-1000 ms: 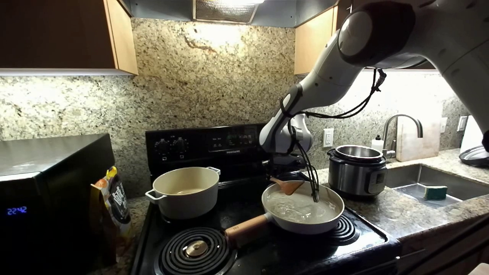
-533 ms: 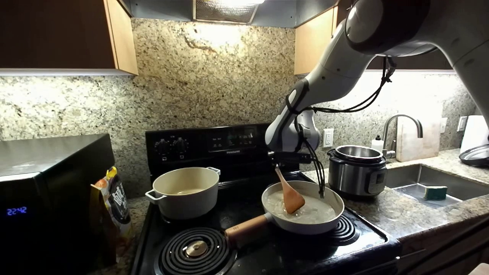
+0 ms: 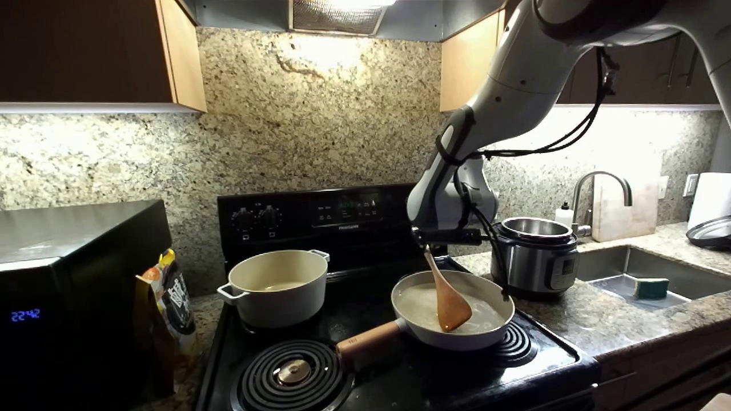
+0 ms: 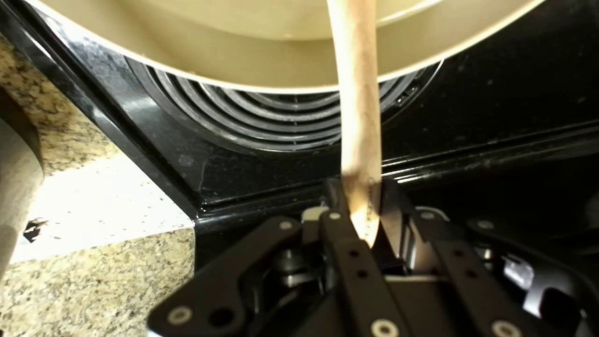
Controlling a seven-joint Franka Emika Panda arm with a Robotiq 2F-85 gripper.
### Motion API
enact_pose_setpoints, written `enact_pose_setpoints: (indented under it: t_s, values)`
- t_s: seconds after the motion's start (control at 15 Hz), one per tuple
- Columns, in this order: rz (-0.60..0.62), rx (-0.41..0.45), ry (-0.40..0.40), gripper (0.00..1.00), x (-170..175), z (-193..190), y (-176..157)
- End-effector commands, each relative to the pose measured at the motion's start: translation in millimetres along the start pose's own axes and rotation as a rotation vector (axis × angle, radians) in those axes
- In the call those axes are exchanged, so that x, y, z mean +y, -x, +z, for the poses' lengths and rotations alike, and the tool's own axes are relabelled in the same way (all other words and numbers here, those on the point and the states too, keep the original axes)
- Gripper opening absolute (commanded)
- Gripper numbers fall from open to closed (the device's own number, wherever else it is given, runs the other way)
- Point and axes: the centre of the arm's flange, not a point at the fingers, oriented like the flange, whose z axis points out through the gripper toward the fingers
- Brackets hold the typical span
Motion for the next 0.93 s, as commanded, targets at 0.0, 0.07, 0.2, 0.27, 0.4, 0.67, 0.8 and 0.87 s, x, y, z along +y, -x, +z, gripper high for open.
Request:
enact_pose_setpoints:
  t_s: [0.0, 0.07, 0.2, 0.27, 0.4, 0.67, 0.8, 0.87]
  values:
    - [0.025, 0.007, 0.014, 0.06, 8, -21, 20]
    - [0.029, 0.004, 0.017, 0.06, 12, -21, 21]
    - [0.047, 0.003, 0.023, 0.06, 23, -21, 22]
    - [0.059, 0.003, 0.026, 0.06, 30, -20, 22]
    - [0.093, 0.010, 0.031, 0.06, 43, -19, 20]
    - [0.172, 0.033, 0.043, 0.06, 69, -22, 12]
    - [0.204, 0.041, 0.049, 0.06, 80, -23, 5]
    - [0.217, 0.047, 0.055, 0.06, 85, -23, 1]
